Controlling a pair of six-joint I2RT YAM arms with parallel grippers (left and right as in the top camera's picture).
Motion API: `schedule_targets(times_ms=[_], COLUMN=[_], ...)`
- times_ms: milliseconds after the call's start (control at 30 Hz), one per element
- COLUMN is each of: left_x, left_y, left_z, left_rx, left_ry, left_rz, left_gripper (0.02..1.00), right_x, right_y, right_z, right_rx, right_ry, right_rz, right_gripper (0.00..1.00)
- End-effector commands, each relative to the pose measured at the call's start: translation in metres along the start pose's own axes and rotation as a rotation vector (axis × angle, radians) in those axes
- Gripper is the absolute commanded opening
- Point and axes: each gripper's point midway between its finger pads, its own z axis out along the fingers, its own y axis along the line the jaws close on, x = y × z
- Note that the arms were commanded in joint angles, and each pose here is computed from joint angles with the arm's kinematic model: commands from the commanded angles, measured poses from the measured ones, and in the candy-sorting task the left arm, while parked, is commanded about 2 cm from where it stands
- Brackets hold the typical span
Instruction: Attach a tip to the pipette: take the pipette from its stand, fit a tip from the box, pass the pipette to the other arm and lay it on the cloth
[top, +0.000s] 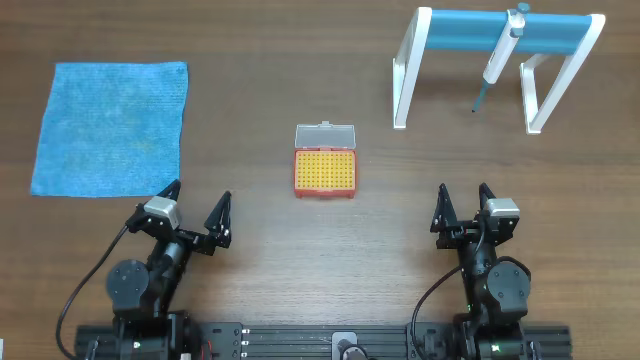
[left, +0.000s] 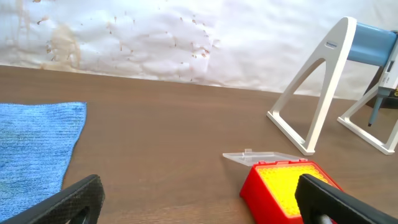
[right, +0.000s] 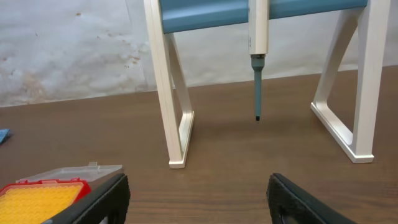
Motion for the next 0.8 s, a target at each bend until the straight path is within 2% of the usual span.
schedule_targets(times_ms=[33, 367, 467, 533, 633, 700, 800], left_x=[0.003, 0.003, 0.003, 0.003, 0.003, 0.003, 0.003], left_y=[-0.001, -0.001, -0.001, -0.001, -0.001, -0.001, -0.001], left_z=[0.0, 0.0, 0.0, 0.0, 0.0, 0.0, 0.0], left_rx=[0.007, 0.007, 0.006, 0.007, 0.006, 0.006, 0.006], left_ry=[0.008, 0.008, 0.008, 0.008, 0.008, 0.008, 0.008], left_rz=[-0.001, -0.002, -0.002, -0.001, -0.002, -0.002, -0.002], left_gripper=[0.996, 0.996, 0.996, 0.996, 0.996, 0.993, 0.996], right_x=[0.001, 0.002, 0.0, 0.001, -0.019, -0.03, -0.047], right_y=[0.001, -0.002, -0.02, -0.026, -0.024, -0.031, -0.032], right_z=[0.0, 0.0, 0.0, 0.001, 0.006, 0.014, 0.036], right_rx=[-0.007, 0.011, 0.113, 0.149, 0.149, 0.198, 0.217], right_ry=[-0.005, -0.003, -0.015, -0.006, -0.056, -0.038, -0.012], right_rz=[0.001, 0.001, -0.005, -0.05, -0.105, -0.141, -0.235], right_gripper=[0.923, 0.923, 0.925, 0.923, 0.925, 0.925, 0.923])
